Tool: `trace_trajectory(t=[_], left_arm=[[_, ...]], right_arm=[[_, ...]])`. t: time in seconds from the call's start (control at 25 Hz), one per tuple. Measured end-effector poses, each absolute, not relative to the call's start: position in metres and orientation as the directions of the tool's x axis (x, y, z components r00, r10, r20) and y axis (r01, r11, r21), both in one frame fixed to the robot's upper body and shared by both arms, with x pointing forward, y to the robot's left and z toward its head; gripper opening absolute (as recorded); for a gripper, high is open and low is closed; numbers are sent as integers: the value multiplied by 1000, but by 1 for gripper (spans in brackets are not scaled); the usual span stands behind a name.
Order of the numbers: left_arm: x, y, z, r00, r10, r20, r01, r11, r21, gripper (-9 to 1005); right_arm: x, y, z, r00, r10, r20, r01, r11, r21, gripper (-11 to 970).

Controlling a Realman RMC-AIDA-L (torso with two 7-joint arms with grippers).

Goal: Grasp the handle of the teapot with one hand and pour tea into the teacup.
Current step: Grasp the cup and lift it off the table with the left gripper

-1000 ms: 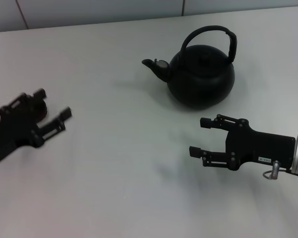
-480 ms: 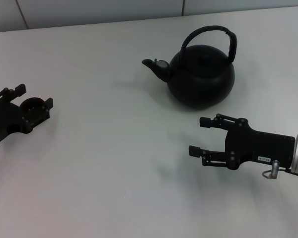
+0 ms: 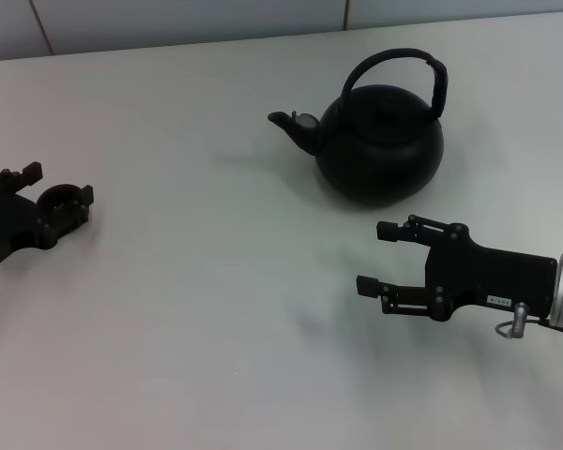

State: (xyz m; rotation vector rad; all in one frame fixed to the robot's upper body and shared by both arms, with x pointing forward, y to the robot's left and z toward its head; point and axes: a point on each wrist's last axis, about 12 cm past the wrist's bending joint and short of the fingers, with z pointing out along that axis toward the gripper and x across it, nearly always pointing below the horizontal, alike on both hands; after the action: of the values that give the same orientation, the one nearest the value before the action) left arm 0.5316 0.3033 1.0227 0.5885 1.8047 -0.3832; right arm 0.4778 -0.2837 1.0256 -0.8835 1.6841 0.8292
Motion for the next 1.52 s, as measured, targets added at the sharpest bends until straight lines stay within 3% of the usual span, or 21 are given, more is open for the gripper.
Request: trace_trajectory(t=[1.52], left_arm=[[536, 296, 1019, -269, 259, -928, 602, 797, 48, 780]], right_arm=[[479, -284, 1026, -212, -168, -963, -863, 495, 104, 831]])
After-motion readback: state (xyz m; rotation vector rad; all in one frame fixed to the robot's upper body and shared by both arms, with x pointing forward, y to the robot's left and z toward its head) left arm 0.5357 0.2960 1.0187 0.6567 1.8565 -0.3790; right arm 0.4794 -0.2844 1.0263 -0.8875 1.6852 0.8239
